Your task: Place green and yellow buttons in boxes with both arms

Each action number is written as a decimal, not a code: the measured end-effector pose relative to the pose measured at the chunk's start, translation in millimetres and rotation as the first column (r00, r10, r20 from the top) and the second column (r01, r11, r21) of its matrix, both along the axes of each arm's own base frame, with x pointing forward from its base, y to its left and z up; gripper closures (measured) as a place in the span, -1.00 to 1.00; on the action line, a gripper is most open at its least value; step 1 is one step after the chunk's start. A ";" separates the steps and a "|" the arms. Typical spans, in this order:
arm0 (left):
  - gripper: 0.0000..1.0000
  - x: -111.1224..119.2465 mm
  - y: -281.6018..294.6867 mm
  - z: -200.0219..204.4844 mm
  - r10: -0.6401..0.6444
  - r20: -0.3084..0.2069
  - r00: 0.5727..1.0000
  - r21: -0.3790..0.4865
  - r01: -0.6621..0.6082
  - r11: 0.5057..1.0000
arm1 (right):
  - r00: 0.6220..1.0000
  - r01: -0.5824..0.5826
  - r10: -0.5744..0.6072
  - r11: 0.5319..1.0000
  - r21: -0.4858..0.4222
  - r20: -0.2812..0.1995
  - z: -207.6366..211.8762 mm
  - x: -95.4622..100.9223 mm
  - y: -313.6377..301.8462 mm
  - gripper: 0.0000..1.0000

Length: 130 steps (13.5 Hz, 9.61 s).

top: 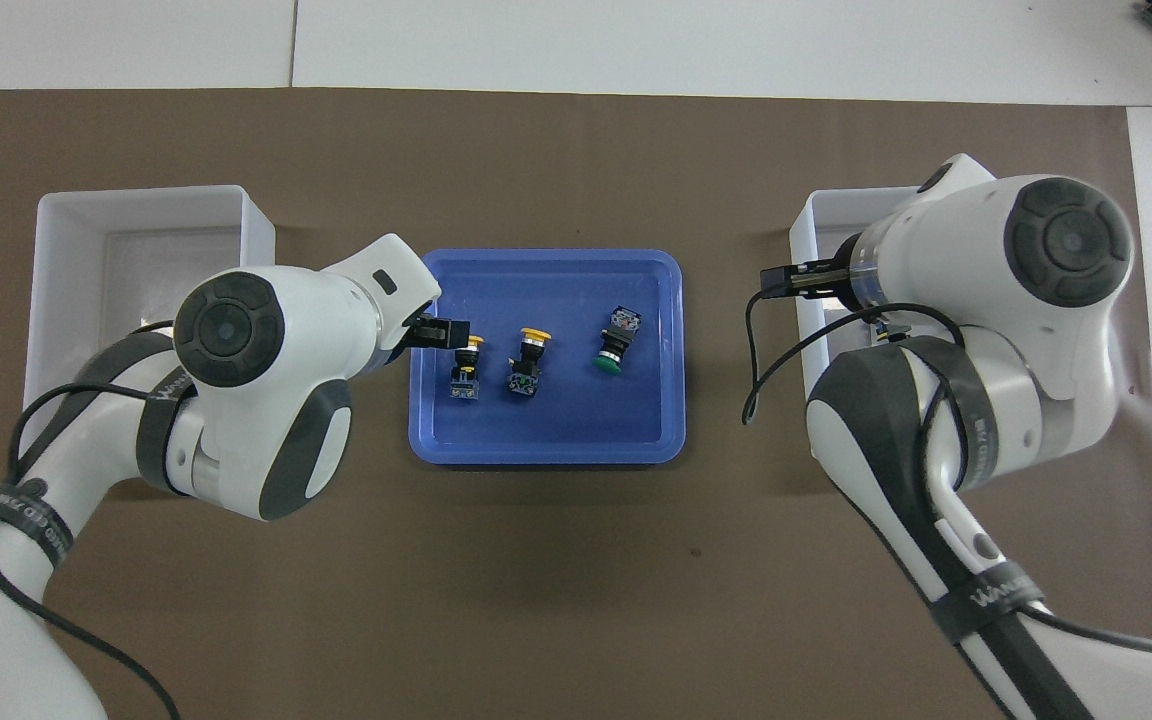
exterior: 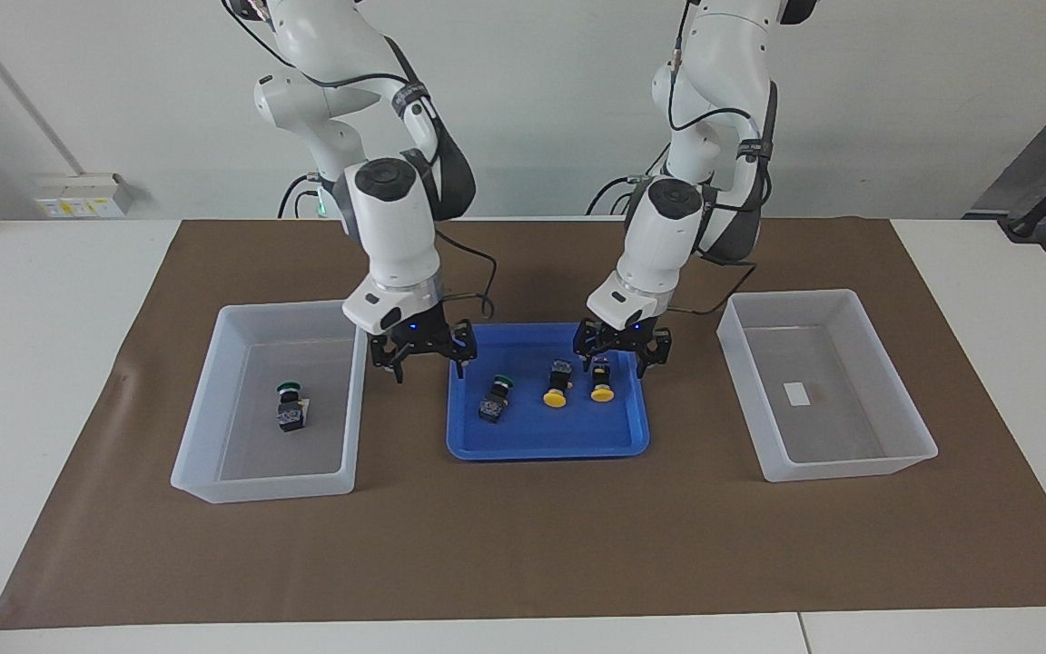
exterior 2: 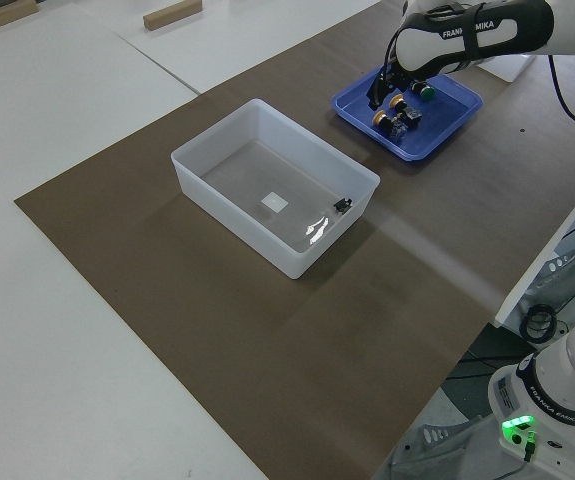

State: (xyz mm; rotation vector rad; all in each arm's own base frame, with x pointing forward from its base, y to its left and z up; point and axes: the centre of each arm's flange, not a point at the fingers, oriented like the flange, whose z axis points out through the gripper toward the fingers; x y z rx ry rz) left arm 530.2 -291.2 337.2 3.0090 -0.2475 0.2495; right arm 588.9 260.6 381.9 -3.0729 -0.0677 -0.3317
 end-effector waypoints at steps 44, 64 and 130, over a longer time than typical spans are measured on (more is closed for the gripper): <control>-0.83 110.0 297.7 42.2 0.034 0.214 0.976 0.098 -0.056 0.994 | 0.982 -0.166 0.154 0.980 -0.113 -0.105 -18.0 8.7 -290.4 0.22; -1.00 -29.8 -62.8 -27.3 0.000 0.013 1.000 -0.022 0.001 1.000 | 0.953 0.223 -0.234 0.972 -0.077 -0.194 246.7 -39.5 -296.8 -1.00; -1.00 27.8 255.7 299.6 0.068 -0.119 0.991 0.109 -0.055 0.992 | 0.961 0.180 -0.192 0.981 -0.077 -0.197 267.3 -50.3 -287.7 -1.00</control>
